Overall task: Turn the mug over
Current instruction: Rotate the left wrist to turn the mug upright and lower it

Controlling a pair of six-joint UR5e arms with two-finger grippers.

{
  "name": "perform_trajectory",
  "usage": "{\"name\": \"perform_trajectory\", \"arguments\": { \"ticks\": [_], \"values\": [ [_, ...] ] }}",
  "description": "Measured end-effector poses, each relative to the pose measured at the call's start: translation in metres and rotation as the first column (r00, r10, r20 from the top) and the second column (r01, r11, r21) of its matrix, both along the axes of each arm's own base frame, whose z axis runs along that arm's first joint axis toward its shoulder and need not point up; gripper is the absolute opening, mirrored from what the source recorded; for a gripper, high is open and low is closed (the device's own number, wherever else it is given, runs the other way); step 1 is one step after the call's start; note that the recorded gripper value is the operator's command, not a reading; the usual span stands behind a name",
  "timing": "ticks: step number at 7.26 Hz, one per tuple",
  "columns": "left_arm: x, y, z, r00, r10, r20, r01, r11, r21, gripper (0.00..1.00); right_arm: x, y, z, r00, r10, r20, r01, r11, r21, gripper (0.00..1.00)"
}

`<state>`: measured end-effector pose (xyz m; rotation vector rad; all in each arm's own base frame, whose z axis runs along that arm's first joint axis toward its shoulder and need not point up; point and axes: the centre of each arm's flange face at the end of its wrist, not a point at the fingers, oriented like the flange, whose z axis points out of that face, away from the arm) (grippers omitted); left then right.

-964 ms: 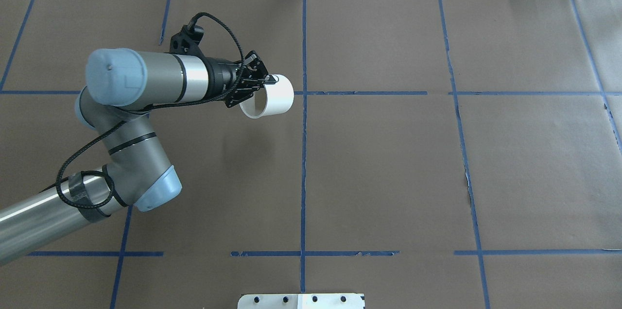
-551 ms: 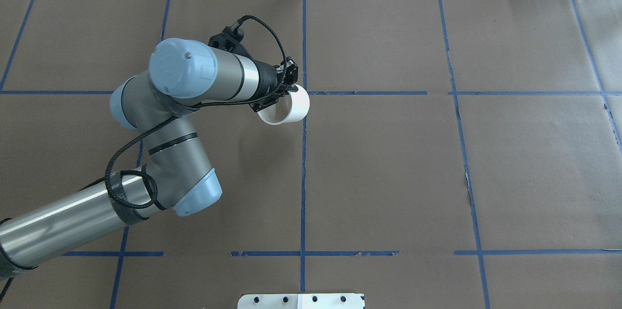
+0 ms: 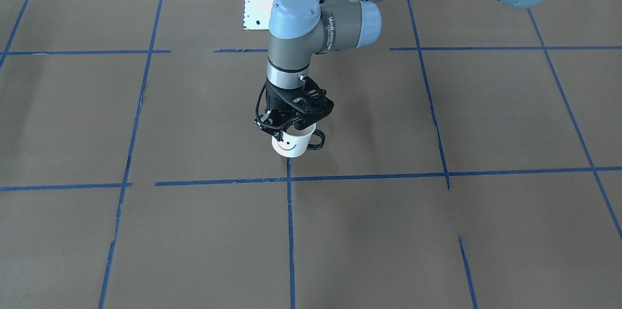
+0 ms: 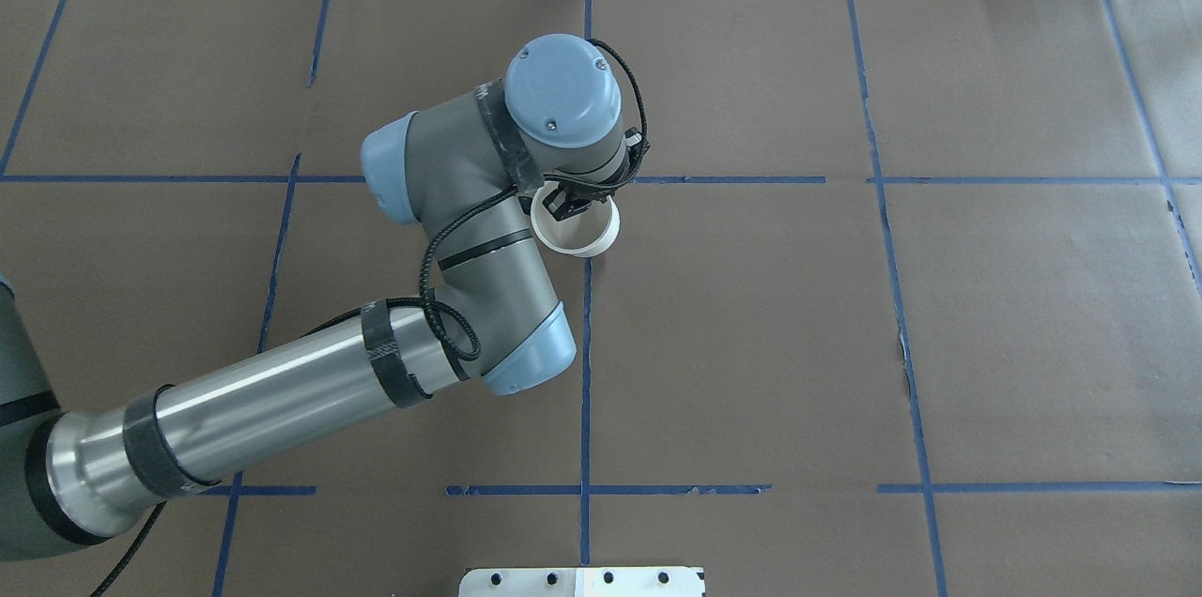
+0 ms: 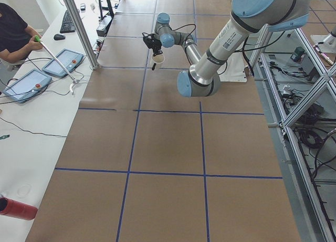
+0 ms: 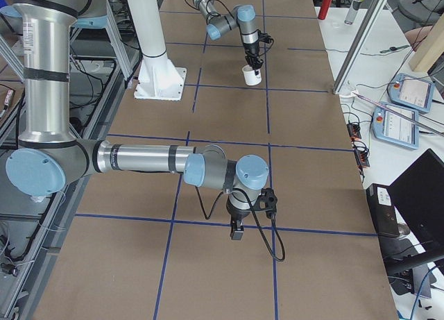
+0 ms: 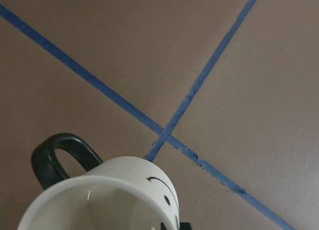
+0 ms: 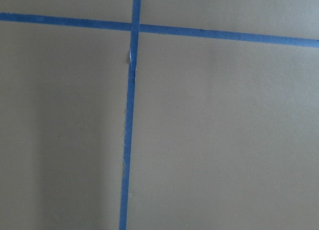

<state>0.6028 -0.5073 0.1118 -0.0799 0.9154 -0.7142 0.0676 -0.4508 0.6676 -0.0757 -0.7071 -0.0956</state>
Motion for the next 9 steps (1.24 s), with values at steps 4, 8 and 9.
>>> {"name": "perform_trajectory", "arguments": {
  "ticks": [4, 8, 9],
  "values": [
    [0.022, 0.007, 0.003, 0.994, 0.050, 0.093, -0.043, 0.996, -0.080, 0.00, 0.000, 0.000, 0.000, 1.000, 0.000, 0.000, 0.000, 1.000, 0.000, 1.00],
    [0.031, 0.020, -0.008, 0.979, 0.153, 0.136, -0.152, 0.988, -0.020, 0.00, 0.000, 0.000, 0.000, 1.000, 0.000, 0.000, 0.000, 1.000, 0.000, 1.00],
    [0.033, 0.024, -0.008, 0.973, 0.172, 0.152, -0.171, 0.985, -0.017, 0.00, 0.000, 0.000, 0.000, 1.000, 0.000, 0.000, 0.000, 1.000, 0.000, 1.00]
  ]
}}
